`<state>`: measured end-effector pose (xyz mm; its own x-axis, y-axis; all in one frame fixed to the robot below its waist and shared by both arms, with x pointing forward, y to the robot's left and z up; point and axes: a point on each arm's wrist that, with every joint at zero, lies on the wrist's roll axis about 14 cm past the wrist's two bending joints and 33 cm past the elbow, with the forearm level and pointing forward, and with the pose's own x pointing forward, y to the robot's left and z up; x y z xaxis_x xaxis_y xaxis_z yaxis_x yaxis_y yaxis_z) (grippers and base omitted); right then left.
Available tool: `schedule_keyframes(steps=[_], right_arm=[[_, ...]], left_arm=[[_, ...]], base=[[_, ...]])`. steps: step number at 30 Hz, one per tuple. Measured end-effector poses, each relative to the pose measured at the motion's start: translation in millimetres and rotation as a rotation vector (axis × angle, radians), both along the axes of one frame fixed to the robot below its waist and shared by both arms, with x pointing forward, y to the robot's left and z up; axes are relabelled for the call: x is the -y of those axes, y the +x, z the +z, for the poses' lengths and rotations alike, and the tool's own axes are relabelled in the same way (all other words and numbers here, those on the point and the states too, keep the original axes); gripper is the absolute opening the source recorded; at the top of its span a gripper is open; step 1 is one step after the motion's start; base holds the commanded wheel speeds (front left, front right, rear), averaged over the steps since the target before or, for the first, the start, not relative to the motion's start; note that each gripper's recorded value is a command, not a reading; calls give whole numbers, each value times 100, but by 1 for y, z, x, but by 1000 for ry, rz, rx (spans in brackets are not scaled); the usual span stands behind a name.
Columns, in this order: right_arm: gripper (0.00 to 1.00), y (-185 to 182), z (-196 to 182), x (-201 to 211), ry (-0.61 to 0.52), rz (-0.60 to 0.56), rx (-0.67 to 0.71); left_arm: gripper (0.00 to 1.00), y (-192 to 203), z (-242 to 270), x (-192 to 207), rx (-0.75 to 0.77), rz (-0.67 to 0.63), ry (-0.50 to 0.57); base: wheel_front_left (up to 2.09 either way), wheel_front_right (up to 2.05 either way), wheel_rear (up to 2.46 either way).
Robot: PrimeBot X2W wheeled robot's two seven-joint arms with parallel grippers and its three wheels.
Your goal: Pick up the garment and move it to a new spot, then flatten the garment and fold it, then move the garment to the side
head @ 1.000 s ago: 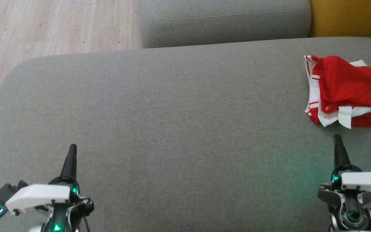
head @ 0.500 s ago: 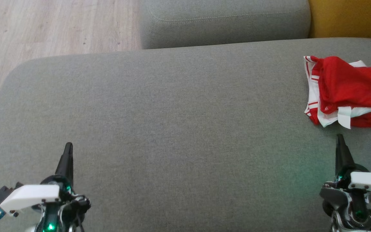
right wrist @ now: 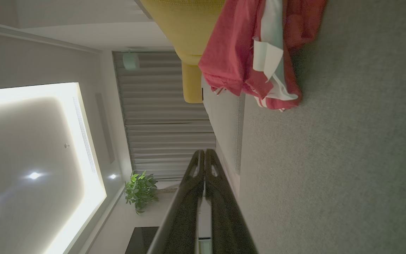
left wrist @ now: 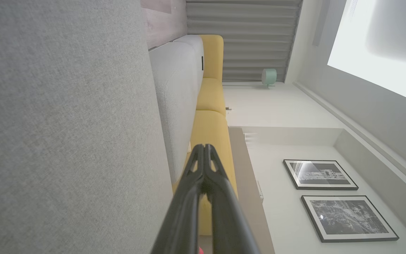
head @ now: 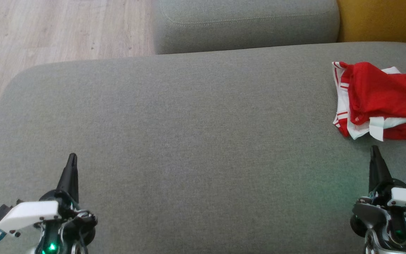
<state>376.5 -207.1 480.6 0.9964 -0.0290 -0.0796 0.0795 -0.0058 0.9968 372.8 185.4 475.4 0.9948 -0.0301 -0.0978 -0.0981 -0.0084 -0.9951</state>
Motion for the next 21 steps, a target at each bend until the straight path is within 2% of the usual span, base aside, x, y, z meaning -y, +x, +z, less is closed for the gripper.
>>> schedule_keyframes(steps=[21], right_arm=[[0,0,0,0,0,0,1]], left_arm=[[0,0,0,-3,0,9,-1]], base=[[0,0,0]])
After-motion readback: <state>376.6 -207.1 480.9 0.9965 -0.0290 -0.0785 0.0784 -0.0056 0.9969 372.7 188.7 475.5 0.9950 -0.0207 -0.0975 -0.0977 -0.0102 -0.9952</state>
